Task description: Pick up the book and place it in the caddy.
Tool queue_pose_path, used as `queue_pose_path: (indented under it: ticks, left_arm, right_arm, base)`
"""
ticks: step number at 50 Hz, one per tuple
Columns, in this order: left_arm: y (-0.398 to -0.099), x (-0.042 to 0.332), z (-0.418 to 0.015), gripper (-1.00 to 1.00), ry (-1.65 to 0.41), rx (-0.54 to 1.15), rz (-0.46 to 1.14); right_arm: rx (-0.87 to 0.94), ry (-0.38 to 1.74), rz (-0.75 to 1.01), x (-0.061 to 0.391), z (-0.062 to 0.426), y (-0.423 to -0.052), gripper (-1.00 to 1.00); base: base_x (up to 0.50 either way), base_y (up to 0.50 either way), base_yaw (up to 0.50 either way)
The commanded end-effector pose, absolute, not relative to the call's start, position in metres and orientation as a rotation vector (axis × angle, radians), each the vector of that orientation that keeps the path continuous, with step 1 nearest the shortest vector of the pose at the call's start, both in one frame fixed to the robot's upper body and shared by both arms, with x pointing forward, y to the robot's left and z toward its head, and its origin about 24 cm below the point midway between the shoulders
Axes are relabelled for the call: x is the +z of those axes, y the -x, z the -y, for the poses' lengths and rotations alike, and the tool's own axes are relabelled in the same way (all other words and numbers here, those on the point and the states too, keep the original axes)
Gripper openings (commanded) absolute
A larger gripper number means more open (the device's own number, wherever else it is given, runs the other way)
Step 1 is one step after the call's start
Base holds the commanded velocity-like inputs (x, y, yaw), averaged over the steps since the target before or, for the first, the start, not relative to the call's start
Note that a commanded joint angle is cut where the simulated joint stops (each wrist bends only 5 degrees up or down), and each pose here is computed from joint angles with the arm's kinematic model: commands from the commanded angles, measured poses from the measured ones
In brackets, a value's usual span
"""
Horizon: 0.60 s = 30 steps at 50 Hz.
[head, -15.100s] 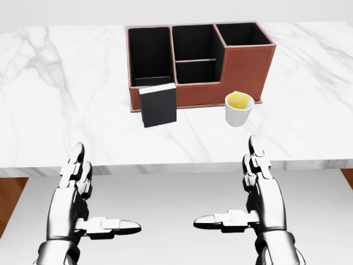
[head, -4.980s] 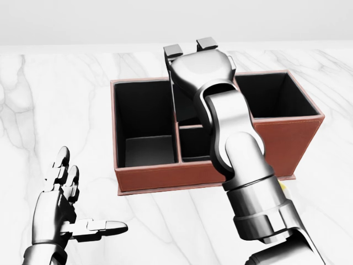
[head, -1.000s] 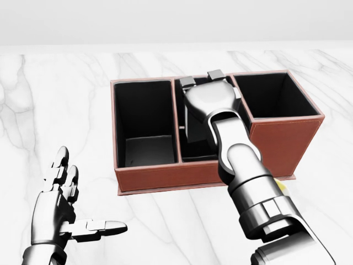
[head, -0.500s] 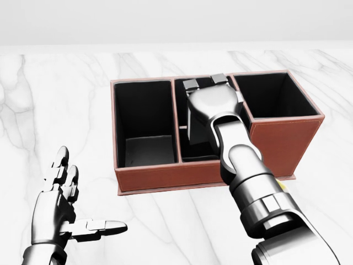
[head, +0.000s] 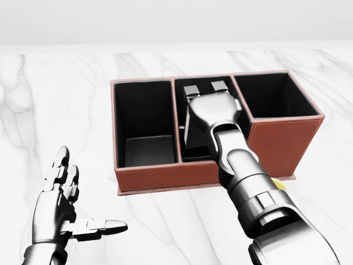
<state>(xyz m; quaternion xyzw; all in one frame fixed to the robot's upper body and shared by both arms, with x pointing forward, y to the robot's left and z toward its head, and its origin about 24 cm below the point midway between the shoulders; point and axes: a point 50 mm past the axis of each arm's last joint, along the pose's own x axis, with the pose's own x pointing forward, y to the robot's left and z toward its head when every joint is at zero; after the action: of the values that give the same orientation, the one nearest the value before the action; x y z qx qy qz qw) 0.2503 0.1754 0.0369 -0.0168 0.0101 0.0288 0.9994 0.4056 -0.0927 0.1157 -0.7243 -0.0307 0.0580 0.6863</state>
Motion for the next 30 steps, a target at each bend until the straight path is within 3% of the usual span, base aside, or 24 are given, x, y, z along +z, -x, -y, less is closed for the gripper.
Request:
queue_pose_path:
  ticks: [1, 30]
  left_arm:
    - [-0.250, 0.036, -0.176, 1.00, 0.034, 0.058, -0.020]
    - [-0.250, 0.039, -0.176, 1.00, 0.035, 0.059, -0.019]
  right_arm:
    - [0.086, 1.663, 0.145, 0.125, 0.088, -0.408, -1.00]
    - [0.076, 1.718, 0.180, 0.138, 0.084, -0.411, -1.00]
  base:
    - [0.00, 0.00, 0.00]
    - [0.00, 0.00, 0.00]
